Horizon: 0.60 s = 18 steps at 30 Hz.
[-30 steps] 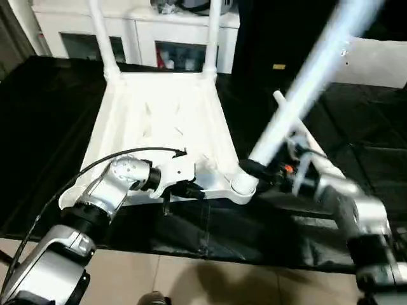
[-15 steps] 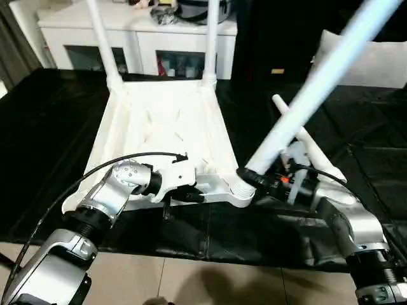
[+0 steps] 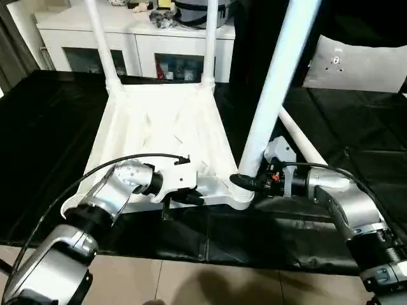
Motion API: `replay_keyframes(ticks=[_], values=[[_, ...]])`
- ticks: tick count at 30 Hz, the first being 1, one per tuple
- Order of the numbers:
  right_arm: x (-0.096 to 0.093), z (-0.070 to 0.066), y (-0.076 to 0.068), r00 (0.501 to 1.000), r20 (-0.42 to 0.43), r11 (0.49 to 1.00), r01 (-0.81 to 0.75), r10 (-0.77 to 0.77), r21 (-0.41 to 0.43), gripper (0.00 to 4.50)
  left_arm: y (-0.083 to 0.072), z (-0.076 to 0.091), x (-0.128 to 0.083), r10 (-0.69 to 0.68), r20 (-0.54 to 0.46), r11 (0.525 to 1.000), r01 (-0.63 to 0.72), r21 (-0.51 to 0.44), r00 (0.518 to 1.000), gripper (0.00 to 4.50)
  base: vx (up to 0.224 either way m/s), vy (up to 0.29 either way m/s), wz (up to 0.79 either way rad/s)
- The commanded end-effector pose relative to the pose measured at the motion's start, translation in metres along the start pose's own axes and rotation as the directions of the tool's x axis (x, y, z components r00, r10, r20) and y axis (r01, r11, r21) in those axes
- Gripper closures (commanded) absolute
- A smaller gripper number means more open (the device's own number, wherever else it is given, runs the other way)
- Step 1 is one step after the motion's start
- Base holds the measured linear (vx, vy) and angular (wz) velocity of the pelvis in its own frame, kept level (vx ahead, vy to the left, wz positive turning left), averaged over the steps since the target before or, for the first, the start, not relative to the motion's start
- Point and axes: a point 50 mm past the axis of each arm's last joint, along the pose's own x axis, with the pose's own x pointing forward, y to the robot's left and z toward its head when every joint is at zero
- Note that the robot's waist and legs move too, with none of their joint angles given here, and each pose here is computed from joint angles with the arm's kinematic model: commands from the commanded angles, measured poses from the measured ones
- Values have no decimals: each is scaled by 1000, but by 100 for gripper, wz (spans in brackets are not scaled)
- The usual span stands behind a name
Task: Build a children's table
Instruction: Insert table leg to table base
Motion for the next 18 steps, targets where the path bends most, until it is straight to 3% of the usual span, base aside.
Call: replay_keyframes(ticks=[1, 5, 10, 15, 18], values=[[0, -60, 13, 964, -263, 988, 1, 41, 157, 262, 12, 12, -7, 9, -31, 996, -6, 94, 999, 450, 0, 0, 0], [7, -55, 18, 971, -237, 985, 2, 39, 171, 262, 23, 15, -11, 41, -42, 995, -37, 94, 998, 450, 0, 0, 0], [16, -55, 18, 969, -234, 977, 121, -79, 173, 262, 30, 15, -18, 60, -51, 995, -56, 80, 997, 450, 0, 0, 0], [26, -52, 20, 965, -212, 958, 201, -156, 207, 262, 21, 6, -20, 0, -27, 1000, 1, 23, 1000, 450, 0, 0, 0], [33, -46, 16, 956, -196, 937, 263, -220, 231, 262, 7, -2, -22, -37, 20, 998, 38, -50, 999, 450, 0, 0, 0]])
